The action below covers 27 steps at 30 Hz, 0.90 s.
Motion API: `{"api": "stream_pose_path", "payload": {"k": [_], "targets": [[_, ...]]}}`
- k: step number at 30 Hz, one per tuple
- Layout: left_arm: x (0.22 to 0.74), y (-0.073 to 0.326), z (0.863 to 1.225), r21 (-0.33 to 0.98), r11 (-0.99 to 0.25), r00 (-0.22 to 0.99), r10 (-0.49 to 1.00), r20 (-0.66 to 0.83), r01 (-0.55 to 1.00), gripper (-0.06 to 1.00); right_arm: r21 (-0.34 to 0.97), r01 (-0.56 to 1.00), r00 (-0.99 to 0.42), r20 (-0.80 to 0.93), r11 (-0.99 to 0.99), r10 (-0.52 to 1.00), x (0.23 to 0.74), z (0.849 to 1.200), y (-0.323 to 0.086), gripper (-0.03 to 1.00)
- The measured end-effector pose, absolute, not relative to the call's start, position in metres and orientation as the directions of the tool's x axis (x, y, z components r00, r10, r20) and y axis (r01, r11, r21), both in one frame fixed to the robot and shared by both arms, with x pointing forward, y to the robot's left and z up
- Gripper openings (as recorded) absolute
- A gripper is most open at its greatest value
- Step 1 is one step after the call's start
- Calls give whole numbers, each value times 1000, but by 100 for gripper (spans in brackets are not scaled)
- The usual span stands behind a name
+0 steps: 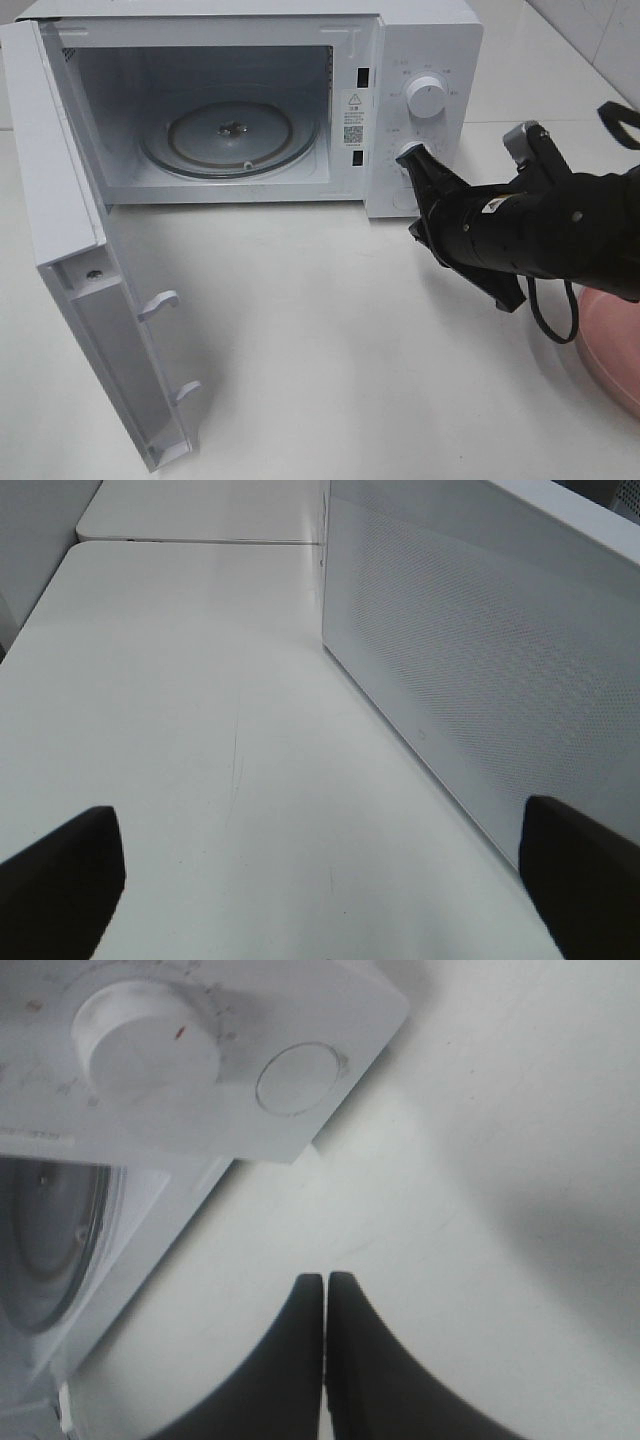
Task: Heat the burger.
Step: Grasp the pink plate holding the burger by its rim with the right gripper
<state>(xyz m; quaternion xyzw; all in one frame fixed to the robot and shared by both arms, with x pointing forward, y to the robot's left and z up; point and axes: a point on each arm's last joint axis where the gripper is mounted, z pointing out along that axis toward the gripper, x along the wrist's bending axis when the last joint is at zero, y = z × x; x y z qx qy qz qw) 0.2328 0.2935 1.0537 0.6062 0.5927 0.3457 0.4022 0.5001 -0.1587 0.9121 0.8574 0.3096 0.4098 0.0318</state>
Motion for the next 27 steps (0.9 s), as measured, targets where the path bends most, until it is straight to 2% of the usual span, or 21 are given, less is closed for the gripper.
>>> {"api": "stream_pose_path", "payload": {"k": [5,11,16,27], "targets": [[233,294,1054,897,26,58,997,-58,441,100,340,625,427,605,-703,672,496,923,-171,1],[233,294,1054,897,26,58,997,-58,441,100,350,696,384,556,-627,737,493,931,-183,2],[233,294,1054,897,26,58,997,-58,441,100,294,828,305,478,-478,824,483,937,-199,3],[233,294,1054,897,26,58,997,-58,441,100,212,950,140,374,-231,917,471,945,-211,6]]}}
